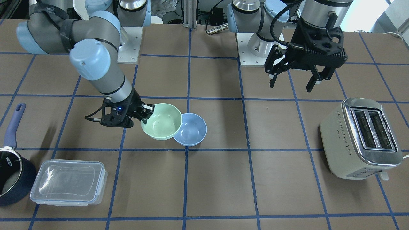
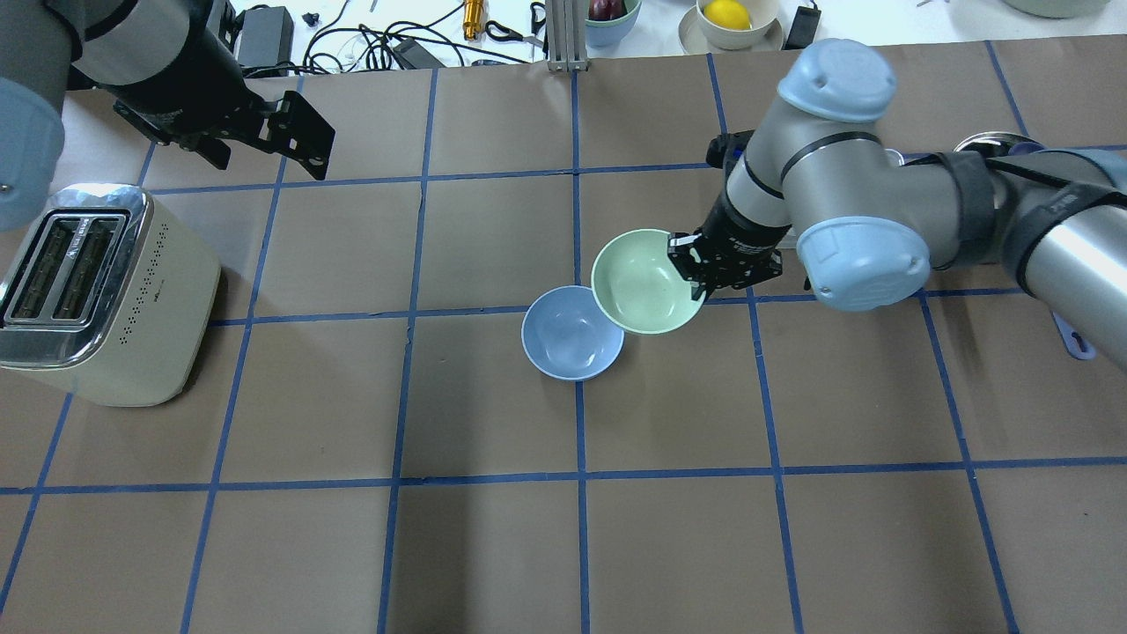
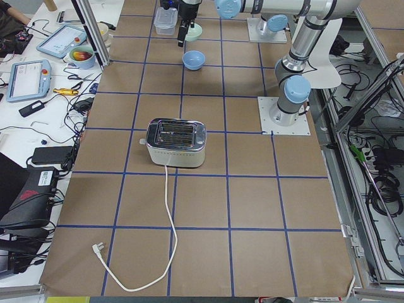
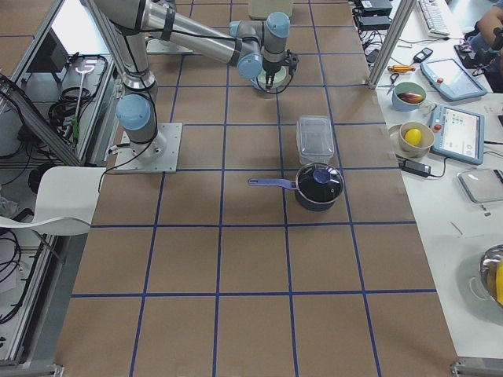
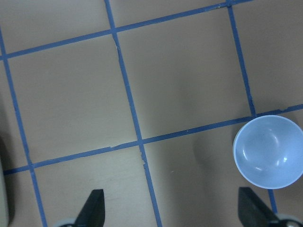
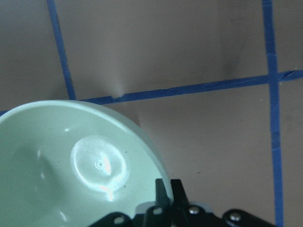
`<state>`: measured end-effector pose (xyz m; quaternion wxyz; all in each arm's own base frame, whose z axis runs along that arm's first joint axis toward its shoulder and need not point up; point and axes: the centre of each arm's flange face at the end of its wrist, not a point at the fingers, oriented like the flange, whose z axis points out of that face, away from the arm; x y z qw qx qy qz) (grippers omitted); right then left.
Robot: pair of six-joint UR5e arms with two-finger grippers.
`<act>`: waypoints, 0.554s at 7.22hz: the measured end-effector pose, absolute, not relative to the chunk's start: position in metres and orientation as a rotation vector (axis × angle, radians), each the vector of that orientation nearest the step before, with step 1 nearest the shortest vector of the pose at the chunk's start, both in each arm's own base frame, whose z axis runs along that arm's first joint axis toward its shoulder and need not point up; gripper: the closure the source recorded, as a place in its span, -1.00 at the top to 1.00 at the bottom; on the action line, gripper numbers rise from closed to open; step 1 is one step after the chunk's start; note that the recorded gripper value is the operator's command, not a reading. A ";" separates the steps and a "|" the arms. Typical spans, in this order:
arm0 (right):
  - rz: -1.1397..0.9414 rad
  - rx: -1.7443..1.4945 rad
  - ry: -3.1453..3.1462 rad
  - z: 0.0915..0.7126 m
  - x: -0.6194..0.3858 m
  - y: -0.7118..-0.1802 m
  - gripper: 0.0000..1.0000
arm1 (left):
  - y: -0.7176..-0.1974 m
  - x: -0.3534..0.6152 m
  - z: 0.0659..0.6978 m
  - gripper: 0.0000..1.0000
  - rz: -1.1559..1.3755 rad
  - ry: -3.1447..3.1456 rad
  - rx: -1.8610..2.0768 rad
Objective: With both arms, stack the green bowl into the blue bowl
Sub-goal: 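Carry the green bowl with the right gripper over the blue bowl, then lower the green bowl into the blue bowl and open the right gripper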
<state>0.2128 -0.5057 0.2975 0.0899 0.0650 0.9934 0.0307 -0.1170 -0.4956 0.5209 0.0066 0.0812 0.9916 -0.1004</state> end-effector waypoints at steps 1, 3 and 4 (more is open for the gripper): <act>0.117 0.176 2.949 0.288 0.240 -0.503 -1.00 | -0.495 -0.117 0.521 1.00 -0.314 3.103 0.251; 0.149 0.127 2.939 0.267 0.271 -0.503 -0.84 | -0.495 -0.118 0.521 1.00 -0.315 3.105 0.251; 0.159 0.114 2.944 0.256 0.276 -0.504 -0.45 | -0.494 -0.118 0.521 1.00 -0.314 3.105 0.250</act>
